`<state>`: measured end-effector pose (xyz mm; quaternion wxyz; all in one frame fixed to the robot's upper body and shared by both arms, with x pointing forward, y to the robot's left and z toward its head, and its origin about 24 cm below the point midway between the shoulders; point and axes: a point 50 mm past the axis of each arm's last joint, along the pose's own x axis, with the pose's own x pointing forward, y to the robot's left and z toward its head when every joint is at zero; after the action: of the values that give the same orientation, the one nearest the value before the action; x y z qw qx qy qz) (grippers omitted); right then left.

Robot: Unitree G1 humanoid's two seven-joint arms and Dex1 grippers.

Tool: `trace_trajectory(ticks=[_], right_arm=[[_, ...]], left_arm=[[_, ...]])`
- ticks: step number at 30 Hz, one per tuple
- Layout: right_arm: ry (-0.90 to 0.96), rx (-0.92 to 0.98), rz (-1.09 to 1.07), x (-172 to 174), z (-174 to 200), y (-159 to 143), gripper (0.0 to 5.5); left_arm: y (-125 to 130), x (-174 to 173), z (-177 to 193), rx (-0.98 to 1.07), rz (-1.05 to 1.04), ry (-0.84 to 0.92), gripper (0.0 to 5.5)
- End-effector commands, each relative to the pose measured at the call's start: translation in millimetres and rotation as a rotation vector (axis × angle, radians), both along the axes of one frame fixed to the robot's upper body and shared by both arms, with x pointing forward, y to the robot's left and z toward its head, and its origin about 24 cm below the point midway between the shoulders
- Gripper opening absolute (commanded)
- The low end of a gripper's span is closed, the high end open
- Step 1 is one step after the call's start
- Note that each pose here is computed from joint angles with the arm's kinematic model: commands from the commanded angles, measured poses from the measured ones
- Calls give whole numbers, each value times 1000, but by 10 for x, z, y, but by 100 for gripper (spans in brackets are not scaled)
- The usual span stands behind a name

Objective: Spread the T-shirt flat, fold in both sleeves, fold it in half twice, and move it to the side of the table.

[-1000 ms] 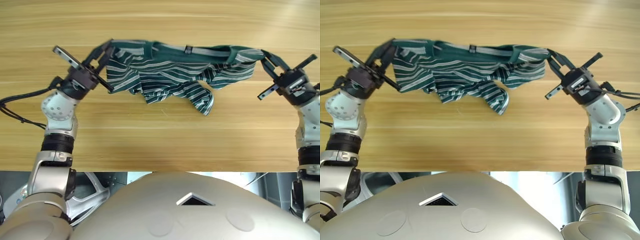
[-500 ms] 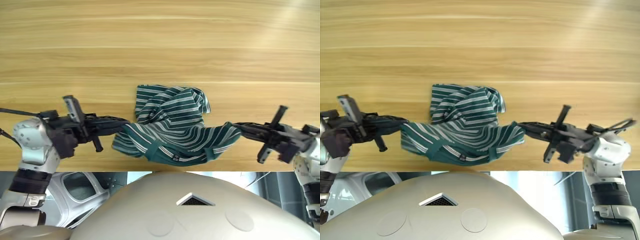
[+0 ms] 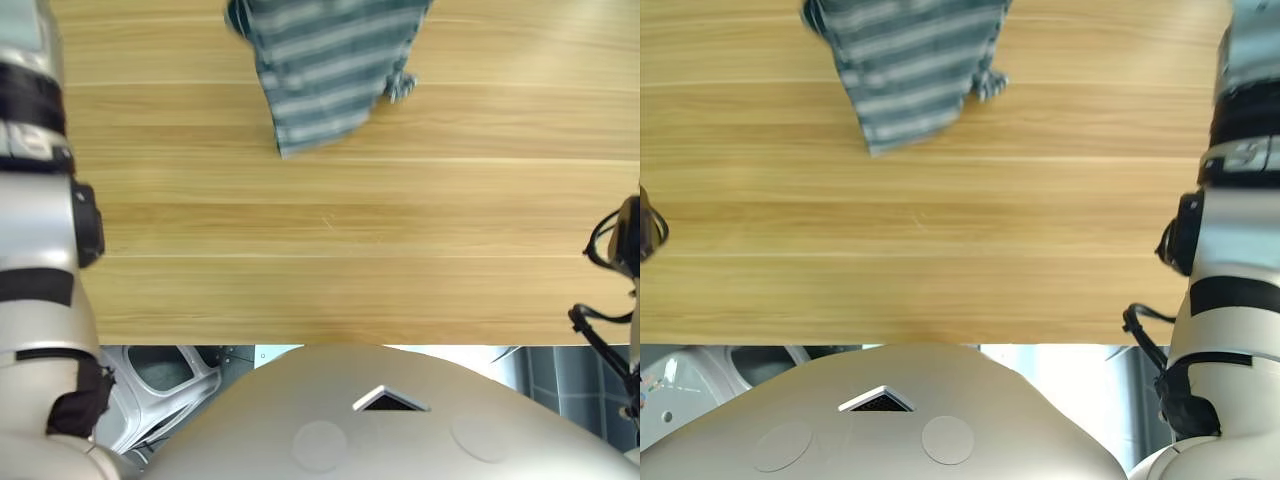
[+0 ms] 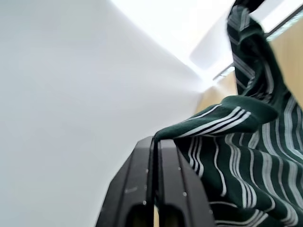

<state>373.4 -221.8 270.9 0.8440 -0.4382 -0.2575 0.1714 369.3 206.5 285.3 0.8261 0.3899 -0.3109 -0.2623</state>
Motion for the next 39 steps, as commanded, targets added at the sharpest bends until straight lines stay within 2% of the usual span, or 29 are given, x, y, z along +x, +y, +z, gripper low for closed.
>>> trace_trajectory(ticks=[1, 3, 5, 7, 9, 11, 13, 16, 19, 26, 30, 33, 39], right_arm=[[-536, 265, -188, -501, 504, -639, 2], [-405, 215, -231, -437, 8, -690, 2], [-318, 181, -252, -428, -323, -708, 2], [-158, 115, -225, -441, -786, -650, 2], [21, 27, -154, -546, -1257, -569, 2], [176, -71, 3, -778, -1600, -450, 2], [321, -142, 214, -1138, -1828, -329, 2], [492, -274, 513, -1776, -2009, -214, 2], [562, -275, 678, -2090, -1966, -150, 2], [872, -450, 627, -2247, -2456, -205, 2], [949, -484, 643, -2335, -2606, -192, 2], [985, -477, 674, -2375, -2584, -224, 2], [1022, -471, 693, -2421, -2428, -346, 0]], left_arm=[[755, -708, 651, -296, 203, -753, 0], [821, -644, 9, -264, 270, -649, 0], [832, -647, -511, -201, 318, -540, 0], [729, -664, -1386, -166, 294, -185, 0], [516, -985, -2208, -60, 138, 183, 0], [265, -1637, -2647, 119, -203, 406, 0], [143, -2064, -2586, 102, -421, 444, 0], [166, -2161, -2292, 73, -513, 419, 0], [250, -2114, -2184, 140, -513, 458, 0], [365, -2096, -2139, 312, -509, 541, 0], [343, -2183, -2234, 385, -542, 614, 0], [327, -2289, -2259, 424, -593, 674, 0], [282, -2429, -2299, 482, -677, 777, 98]])
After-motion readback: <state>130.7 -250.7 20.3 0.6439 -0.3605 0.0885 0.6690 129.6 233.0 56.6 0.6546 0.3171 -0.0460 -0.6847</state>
